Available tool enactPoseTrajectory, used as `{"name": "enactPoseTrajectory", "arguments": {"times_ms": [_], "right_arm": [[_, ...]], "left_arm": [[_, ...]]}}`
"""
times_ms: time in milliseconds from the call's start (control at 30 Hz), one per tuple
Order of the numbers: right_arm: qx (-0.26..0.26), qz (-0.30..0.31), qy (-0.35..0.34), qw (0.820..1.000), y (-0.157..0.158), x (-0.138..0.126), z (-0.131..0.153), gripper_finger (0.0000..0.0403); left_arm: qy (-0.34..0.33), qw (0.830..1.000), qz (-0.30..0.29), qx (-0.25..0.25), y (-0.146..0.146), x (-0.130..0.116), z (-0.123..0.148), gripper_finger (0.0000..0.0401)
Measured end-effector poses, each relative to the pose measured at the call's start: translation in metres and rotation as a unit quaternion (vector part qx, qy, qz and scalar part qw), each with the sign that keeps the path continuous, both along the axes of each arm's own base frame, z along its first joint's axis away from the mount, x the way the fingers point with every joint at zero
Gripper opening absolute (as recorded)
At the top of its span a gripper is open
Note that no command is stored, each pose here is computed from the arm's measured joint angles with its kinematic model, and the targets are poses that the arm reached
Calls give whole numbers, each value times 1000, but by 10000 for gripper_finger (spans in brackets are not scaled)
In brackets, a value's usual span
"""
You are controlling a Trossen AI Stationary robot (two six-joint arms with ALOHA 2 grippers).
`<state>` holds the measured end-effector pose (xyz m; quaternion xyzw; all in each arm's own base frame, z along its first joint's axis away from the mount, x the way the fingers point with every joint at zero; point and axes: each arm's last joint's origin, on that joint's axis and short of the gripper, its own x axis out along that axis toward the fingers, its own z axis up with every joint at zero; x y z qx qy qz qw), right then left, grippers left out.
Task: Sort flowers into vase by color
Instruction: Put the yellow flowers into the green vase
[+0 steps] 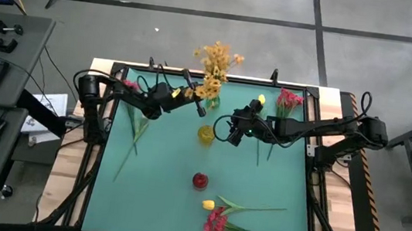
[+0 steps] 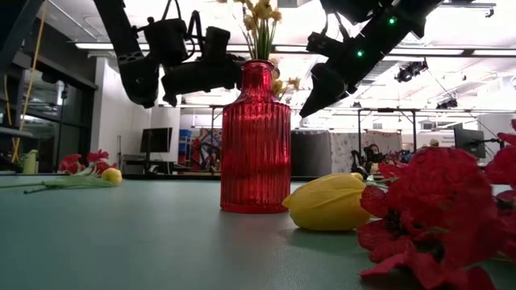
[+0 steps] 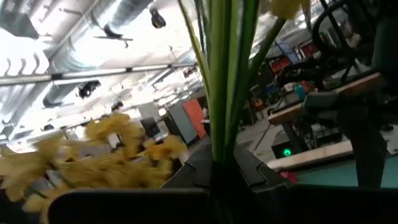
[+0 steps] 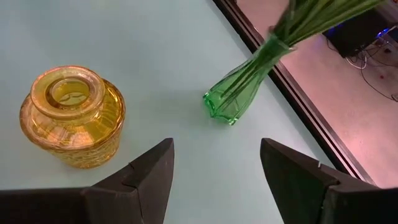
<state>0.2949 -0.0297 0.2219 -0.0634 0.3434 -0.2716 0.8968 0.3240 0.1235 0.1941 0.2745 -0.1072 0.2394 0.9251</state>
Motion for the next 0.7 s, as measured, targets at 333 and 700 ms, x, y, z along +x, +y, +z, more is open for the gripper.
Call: {"name": "enactPoseTrajectory", "arguments": {"times_ms": [333,700], "right_arm": [[10,7,-2,1000,1,0,0,229],[11,8,-2,1000,1,0,0,229]], "left_arm": [[13,999,-11,-47,0,2,-6,3],[21,997,-40,-60,-17,8,-8,3]]}}
